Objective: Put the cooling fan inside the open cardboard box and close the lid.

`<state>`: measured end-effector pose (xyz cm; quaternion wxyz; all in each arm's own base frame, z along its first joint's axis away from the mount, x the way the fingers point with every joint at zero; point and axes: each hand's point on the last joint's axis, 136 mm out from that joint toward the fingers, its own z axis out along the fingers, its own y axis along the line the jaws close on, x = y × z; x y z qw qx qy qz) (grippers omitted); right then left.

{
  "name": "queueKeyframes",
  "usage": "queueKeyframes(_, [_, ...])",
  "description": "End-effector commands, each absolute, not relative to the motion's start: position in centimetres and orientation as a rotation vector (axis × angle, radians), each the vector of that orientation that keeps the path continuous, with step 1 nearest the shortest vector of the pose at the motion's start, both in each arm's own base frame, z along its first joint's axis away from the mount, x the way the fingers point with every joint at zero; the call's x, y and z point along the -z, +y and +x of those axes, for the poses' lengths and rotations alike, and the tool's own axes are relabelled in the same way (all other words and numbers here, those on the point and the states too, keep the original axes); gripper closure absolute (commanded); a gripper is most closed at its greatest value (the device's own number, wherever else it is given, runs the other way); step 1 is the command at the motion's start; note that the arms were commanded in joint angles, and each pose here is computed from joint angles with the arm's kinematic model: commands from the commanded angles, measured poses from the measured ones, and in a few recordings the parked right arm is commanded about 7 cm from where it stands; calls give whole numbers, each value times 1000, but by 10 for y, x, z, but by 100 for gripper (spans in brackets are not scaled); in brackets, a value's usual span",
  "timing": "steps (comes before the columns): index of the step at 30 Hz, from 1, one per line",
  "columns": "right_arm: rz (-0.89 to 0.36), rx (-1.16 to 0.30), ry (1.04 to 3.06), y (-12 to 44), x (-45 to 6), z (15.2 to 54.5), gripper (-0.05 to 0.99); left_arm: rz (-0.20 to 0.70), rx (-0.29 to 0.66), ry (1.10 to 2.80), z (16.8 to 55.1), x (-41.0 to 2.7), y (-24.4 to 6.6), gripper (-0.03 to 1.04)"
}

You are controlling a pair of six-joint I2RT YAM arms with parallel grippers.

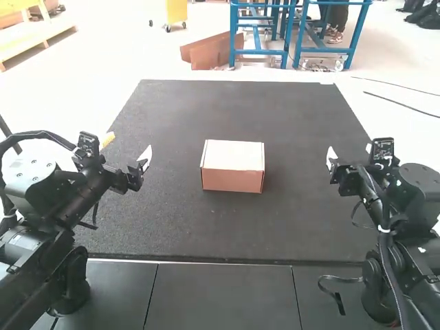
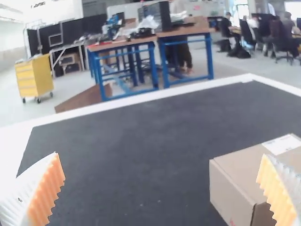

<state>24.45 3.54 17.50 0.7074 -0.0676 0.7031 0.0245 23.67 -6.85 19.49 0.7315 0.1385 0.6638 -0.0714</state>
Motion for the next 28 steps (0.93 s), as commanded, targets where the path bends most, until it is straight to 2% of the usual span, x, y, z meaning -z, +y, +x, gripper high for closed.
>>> queueKeyframes(1, [-93,-81,1591,32,-168,245,9,269,160,1483,238,-189,-64,4])
queueKeyframes(7, [-67,-80,1641,28,-156,244,8,257,107,1558,241,-171,-52,4])
queueKeyframes(15, [-21,-53,1650,18,-154,245,8,189,34,1576,245,-169,-30,4])
queueKeyframes(21, [-20,-52,1650,18,-154,245,8,170,12,1579,246,-169,-24,4])
queueKeyframes(23, [-18,-50,1648,18,-154,245,2,170,3,1577,246,-169,-23,4])
queueKeyframes(28, [-11,-41,1650,15,-154,245,2,154,-51,1579,247,-169,-12,4])
